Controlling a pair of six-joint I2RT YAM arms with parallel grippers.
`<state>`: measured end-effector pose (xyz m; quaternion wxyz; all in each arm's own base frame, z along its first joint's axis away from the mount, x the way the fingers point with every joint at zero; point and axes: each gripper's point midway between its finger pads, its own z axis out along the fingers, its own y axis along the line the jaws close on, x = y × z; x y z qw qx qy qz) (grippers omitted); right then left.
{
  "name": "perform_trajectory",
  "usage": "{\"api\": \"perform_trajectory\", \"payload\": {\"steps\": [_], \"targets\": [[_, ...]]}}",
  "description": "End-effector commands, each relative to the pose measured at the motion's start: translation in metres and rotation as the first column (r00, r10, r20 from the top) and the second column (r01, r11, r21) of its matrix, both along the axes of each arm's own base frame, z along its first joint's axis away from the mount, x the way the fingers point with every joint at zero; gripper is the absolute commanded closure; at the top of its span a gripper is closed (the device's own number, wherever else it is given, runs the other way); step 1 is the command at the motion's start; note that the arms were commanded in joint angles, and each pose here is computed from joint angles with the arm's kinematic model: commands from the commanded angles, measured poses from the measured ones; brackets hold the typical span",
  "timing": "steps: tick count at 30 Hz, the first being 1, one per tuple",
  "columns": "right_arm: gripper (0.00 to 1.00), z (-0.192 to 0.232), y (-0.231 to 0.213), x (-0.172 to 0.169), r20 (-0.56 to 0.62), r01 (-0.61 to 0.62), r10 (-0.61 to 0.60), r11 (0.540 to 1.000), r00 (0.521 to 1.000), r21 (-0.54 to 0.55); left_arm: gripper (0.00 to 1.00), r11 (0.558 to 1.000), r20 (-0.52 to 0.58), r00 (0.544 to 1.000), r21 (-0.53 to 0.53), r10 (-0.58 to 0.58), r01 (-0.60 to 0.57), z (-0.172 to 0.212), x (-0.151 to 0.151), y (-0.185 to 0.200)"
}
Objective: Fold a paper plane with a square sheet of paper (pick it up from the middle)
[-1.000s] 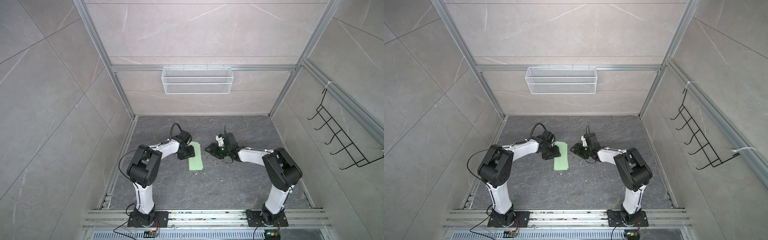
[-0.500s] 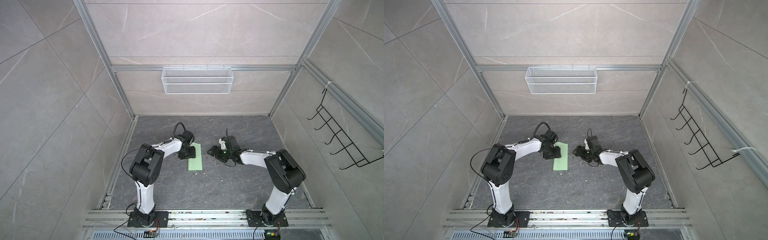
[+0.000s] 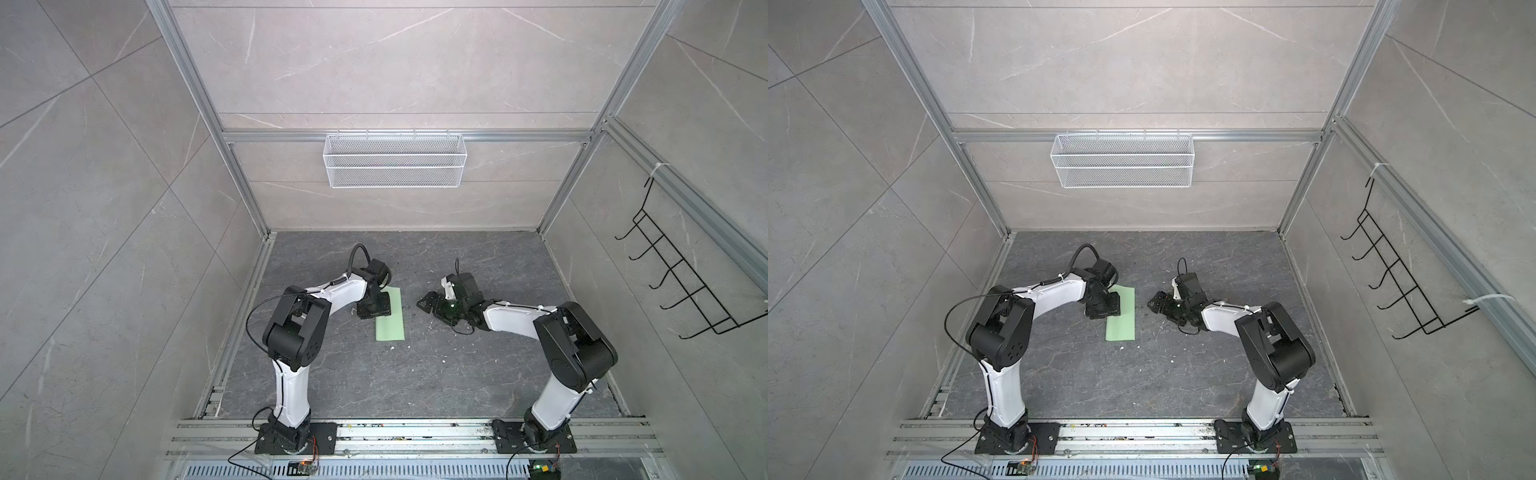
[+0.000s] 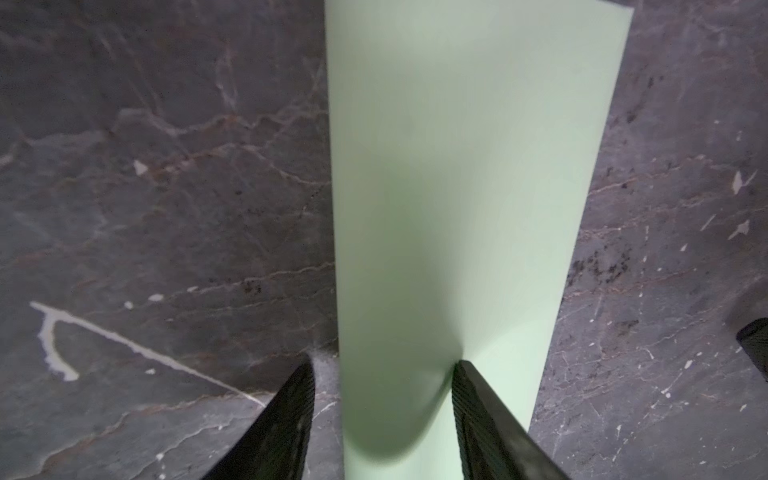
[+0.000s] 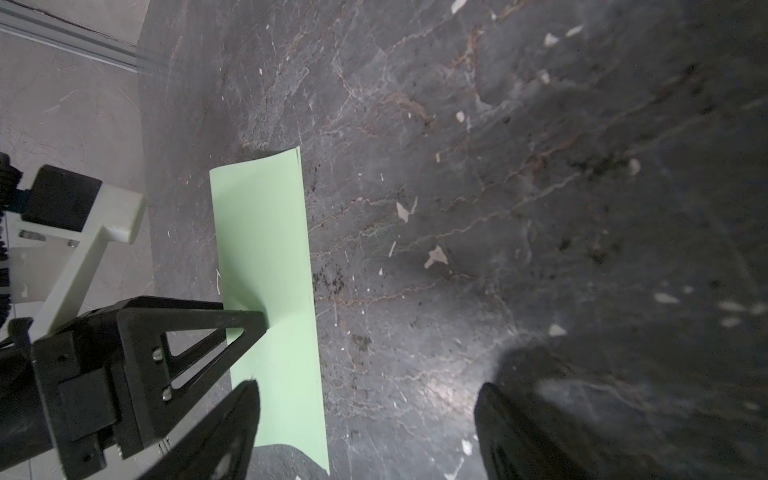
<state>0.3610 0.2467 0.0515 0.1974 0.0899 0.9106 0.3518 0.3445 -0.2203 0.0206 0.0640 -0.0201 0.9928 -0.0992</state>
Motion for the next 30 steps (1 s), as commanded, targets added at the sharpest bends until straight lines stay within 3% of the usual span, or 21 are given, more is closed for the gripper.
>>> {"api": "perform_trajectory", "payload": {"steps": [1, 19, 25, 30], "targets": [[0.16, -0.002, -0.001, -0.001, 0.001, 0.000, 0.000, 1.000, 1.000, 0.007, 0.42, 0.986, -0.207, 0.977, 0.167, 0.057, -0.023, -0.048, -0.046, 0.037], [0.14, -0.003, 0.007, 0.001, 0.005, -0.025, 0.025, 0.999, 1.000, 0.033, 0.42, 0.985, -0.249, 0.968, 0.168, -0.004, 0.047, -0.056, -0.052, 0.030], [0.06, -0.002, 0.013, -0.001, 0.014, -0.048, 0.047, 0.998, 0.999, 0.041, 0.42, 0.983, -0.262, 0.965, 0.173, -0.009, 0.056, -0.060, -0.055, 0.031], [0.05, 0.002, 0.025, -0.003, 0.027, -0.086, 0.084, 0.995, 0.996, 0.060, 0.42, 0.984, -0.269, 0.963, 0.171, -0.007, 0.055, -0.062, -0.055, 0.030]]}}
